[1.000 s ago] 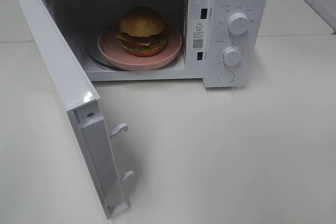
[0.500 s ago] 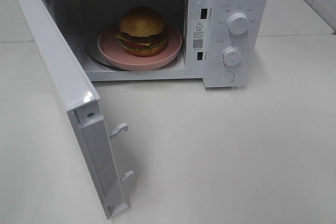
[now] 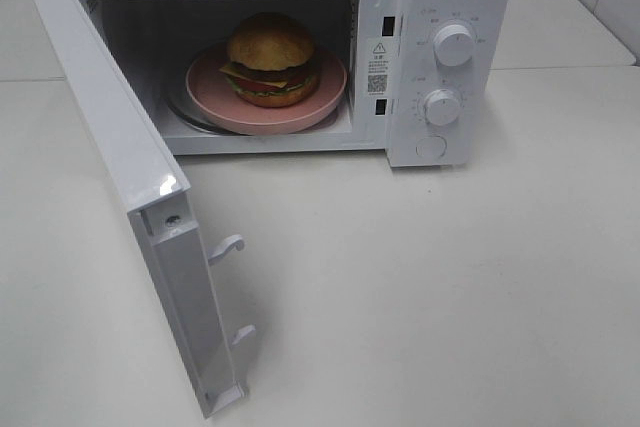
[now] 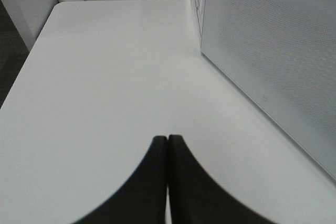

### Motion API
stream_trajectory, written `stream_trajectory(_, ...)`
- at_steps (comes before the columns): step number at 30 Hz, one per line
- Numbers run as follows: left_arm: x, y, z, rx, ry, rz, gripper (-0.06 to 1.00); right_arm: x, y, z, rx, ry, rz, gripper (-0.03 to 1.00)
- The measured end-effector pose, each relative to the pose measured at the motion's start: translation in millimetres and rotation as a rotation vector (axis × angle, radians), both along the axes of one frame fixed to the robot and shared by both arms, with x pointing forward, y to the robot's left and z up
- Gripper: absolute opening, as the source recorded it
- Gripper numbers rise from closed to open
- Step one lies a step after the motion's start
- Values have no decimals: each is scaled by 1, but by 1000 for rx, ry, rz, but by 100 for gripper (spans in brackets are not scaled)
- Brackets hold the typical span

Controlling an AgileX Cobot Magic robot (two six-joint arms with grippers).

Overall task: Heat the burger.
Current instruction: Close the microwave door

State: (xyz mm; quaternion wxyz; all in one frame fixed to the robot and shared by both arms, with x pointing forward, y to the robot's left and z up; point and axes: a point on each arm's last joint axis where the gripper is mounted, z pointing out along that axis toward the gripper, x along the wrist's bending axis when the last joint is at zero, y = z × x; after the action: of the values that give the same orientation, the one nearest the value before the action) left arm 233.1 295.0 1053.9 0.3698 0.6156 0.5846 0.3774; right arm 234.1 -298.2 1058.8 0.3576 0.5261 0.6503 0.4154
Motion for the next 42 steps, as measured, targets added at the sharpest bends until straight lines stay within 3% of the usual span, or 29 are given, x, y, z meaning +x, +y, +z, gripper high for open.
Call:
stream_trajectory(28,0,-1,1,-8,-6,-5,0,0,0,-1,0,3,0,70)
stream_trajectory(30,1,0,11,-5,-99,1,0,0,0,-1,0,3,0,70)
stream_trajectory(33,2,0,13,-5,-127,2,0,0,0,-1,0,3,0,70)
stream_trajectory(35,12,0,20,-16,-208,5,0,0,0,-1,0,3,0,70)
stream_trajectory(42,49,-3,17,-78,-134,-31,0,0,0,-1,0,3,0,70)
